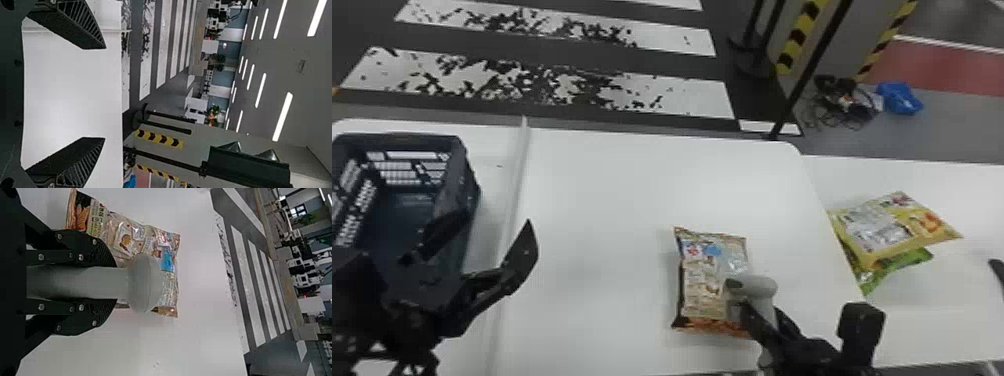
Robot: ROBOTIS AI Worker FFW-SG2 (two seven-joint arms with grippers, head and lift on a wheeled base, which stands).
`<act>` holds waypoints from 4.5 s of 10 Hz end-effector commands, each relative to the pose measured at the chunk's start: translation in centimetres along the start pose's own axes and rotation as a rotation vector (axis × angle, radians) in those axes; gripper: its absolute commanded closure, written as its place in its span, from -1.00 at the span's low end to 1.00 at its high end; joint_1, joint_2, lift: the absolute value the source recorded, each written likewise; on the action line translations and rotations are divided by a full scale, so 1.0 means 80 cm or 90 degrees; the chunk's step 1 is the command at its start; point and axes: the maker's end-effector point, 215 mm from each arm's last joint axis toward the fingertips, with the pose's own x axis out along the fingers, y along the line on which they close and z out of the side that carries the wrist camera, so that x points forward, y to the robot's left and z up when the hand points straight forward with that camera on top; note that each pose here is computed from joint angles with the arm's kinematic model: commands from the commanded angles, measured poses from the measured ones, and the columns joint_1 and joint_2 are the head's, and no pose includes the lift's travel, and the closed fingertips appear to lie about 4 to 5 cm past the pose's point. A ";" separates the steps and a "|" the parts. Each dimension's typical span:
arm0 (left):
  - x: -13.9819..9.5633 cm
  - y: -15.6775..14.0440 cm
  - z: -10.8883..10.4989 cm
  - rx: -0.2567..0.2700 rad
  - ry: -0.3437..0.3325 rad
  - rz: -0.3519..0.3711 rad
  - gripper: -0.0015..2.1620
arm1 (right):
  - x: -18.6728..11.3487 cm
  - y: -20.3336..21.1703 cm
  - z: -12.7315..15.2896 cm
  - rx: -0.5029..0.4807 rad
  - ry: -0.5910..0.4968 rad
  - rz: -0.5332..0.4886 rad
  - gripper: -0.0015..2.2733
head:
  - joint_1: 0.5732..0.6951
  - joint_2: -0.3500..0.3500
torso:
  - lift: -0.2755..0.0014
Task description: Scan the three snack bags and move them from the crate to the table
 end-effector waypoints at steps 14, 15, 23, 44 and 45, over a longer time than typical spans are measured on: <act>-0.002 -0.001 -0.007 0.012 0.027 0.001 -0.97 | 0.101 -0.230 0.104 -0.035 -0.007 -0.134 0.88 | 1.00 -1.00 | 0.54; -0.002 0.000 -0.009 0.013 0.030 0.002 -0.97 | 0.107 -0.240 0.104 -0.036 -0.002 -0.142 0.87 | 1.00 -1.00 | 0.54; 0.001 0.004 -0.018 0.010 0.043 0.005 -0.97 | 0.035 -0.148 0.106 0.058 0.017 0.004 -0.90 | 1.00 -0.97 | 0.54; 0.000 -0.012 -0.028 0.007 0.050 -0.014 -0.97 | 0.062 0.013 0.046 0.158 0.143 0.322 0.95 | 1.00 -0.40 | 0.54; 0.001 -0.016 -0.030 0.009 0.053 -0.015 -0.97 | 0.050 0.000 0.083 0.157 0.093 0.294 0.95 | 1.00 -0.42 | 0.54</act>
